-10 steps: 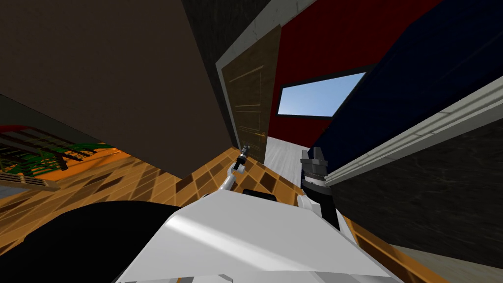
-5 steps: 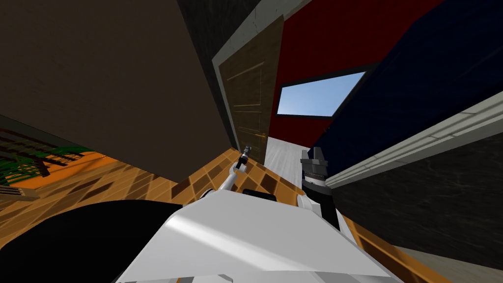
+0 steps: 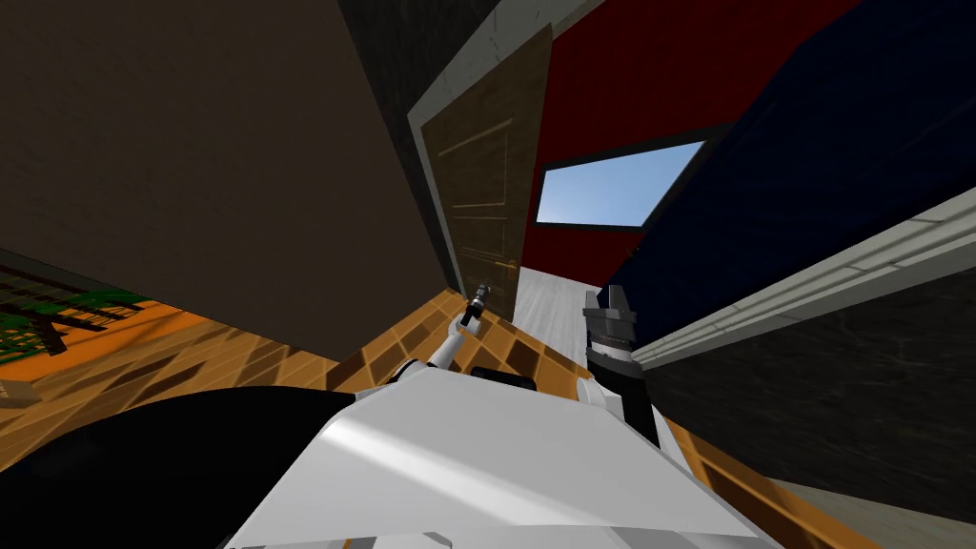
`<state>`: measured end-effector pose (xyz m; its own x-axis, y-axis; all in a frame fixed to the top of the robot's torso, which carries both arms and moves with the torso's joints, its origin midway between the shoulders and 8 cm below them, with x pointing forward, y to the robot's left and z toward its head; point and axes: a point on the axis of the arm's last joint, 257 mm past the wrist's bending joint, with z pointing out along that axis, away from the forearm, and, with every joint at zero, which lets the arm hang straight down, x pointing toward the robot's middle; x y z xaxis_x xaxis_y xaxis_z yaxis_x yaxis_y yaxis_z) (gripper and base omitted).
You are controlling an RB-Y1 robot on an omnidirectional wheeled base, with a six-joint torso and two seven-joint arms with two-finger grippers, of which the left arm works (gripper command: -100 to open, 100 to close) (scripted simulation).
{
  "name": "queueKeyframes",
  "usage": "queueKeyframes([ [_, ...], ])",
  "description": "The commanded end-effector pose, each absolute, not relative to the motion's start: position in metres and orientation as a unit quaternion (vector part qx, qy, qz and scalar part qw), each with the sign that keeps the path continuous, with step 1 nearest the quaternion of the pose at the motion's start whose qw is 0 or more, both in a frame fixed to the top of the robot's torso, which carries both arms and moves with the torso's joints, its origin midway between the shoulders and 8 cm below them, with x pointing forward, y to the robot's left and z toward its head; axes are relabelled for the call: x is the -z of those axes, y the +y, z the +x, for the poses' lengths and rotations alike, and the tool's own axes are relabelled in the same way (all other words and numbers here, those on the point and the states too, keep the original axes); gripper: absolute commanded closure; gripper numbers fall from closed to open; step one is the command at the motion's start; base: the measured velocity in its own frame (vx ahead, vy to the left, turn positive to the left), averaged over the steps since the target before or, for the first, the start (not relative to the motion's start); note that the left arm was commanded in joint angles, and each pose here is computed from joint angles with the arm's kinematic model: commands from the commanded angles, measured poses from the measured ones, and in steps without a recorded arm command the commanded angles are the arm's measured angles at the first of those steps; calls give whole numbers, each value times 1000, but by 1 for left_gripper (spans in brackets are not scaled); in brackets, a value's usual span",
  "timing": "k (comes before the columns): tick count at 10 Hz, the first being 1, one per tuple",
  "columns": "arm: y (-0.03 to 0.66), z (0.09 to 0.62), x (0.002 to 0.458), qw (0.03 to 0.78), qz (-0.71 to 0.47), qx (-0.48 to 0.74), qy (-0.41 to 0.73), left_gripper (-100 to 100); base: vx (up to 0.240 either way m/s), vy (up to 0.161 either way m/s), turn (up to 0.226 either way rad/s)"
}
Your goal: Push the door open
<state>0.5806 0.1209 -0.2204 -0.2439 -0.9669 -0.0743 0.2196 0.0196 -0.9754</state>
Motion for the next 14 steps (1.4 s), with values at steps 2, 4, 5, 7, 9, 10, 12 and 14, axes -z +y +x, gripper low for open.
queueKeyframes([
  [2, 112, 587, 232, 482, -369, 597, 524, -100, 76, 59, -52],
  [4, 105, 591, 241, 472, -373, 596, 532, -100, 83, 61, -47],
  [5, 102, 593, 245, 467, -375, 595, 535, -100, 87, 60, -42],
  [7, 95, 597, 253, 458, -379, 593, 543, -100, 85, 54, -47],
  [9, 88, 600, 259, 449, -382, 592, 549, -100, 77, 70, -44],
  [10, 84, 601, 263, 445, -384, 591, 552, -100, 72, 50, -35],
  [12, 75, 604, 271, 433, -388, 589, 561, -100, 82, 44, -48],
  [14, 66, 605, 279, 422, -392, 587, 568, -100, 111, 86, -48],
])
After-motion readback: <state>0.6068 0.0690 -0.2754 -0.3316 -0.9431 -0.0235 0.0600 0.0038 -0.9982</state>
